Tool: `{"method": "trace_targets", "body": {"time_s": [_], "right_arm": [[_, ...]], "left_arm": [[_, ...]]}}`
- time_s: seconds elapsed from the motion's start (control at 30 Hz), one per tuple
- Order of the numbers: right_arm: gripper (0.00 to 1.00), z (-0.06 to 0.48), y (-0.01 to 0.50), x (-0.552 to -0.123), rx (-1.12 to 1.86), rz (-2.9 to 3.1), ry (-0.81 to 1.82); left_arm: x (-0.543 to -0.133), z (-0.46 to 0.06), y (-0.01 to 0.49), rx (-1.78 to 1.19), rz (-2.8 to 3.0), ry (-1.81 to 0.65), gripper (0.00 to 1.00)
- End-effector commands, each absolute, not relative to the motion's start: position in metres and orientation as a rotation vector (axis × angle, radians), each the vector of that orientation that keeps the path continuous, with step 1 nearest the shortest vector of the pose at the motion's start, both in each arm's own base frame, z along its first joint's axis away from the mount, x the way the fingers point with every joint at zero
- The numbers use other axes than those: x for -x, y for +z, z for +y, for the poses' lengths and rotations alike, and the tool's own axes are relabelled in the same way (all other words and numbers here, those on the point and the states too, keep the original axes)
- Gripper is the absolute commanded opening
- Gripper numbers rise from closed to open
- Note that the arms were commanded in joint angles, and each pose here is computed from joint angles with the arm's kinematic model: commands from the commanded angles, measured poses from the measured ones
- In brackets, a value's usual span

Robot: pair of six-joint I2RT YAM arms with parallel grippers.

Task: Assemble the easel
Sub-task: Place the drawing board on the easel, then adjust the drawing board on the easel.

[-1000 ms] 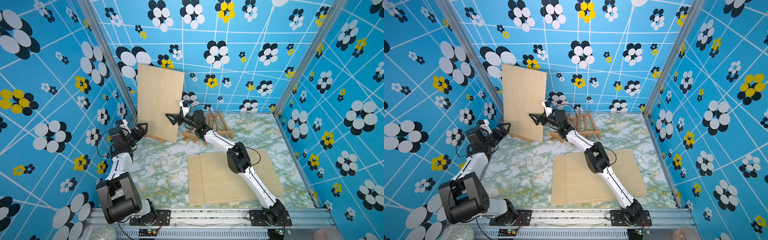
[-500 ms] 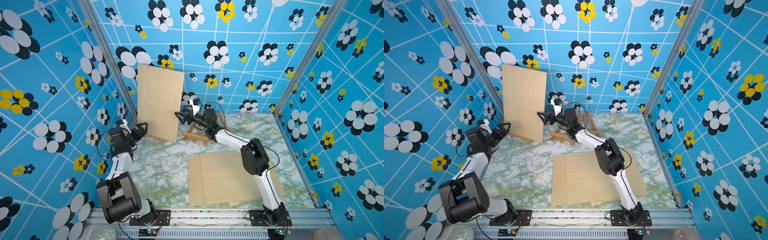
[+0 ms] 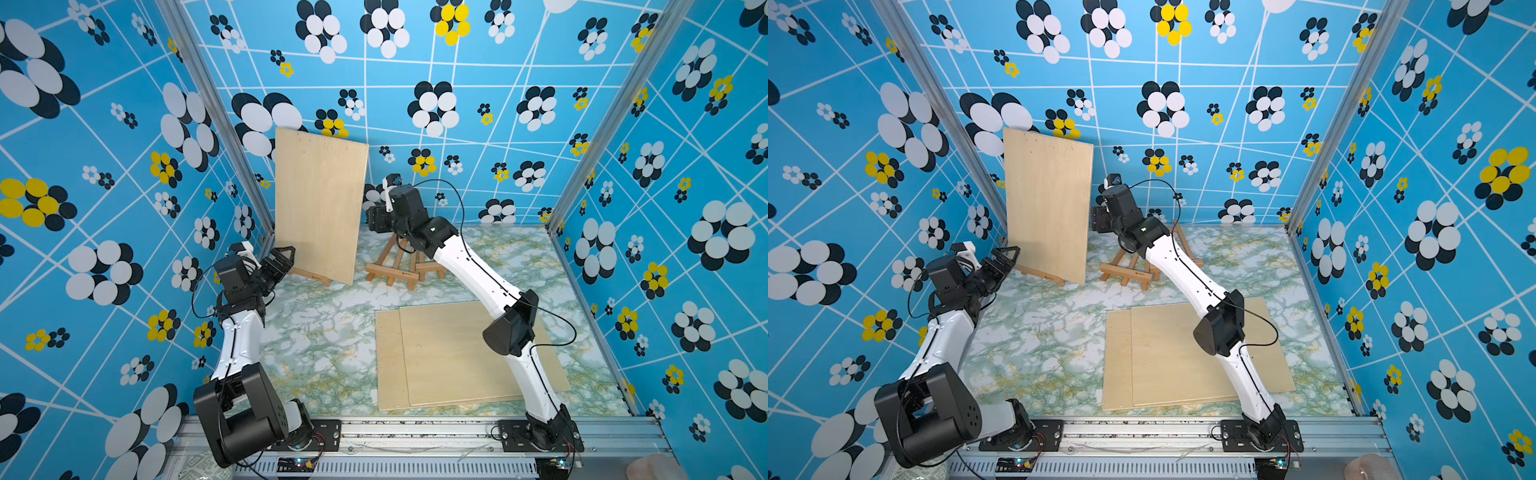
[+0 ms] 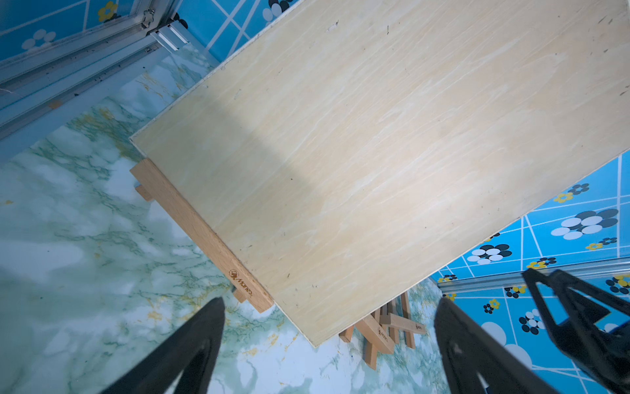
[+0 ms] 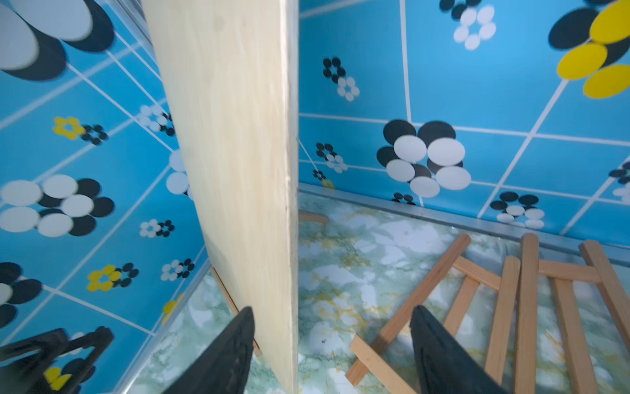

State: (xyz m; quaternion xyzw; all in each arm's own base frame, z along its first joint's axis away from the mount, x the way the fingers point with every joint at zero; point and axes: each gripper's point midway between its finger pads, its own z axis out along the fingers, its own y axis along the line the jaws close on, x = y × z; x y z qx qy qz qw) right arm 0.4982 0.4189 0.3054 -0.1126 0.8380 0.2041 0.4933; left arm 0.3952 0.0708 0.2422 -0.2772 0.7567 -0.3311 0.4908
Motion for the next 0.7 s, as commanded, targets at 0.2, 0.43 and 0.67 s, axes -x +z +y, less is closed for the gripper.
{"method": "trace_targets", "body": {"time_s": [0.2,0.43,0.67], "right_arm": [[0.76,0.411,0.219,-0.493,0.22,2.228,0.245],[0.77,0.411,0.215,-0.495,0.18,2.212,0.228],[0.76,0.442,0.218,-0.506,0.177,2.156,0.37]], "left_arm": [[-0.367,0.05,0.251,0.628,1.896,-0.818,0.99],[-0.368,0.052,0.251,0.628,1.888,-0.812,0.99],[-0.367,0.054,0.251,0.628,1.887,-0.807,0.99]]}}
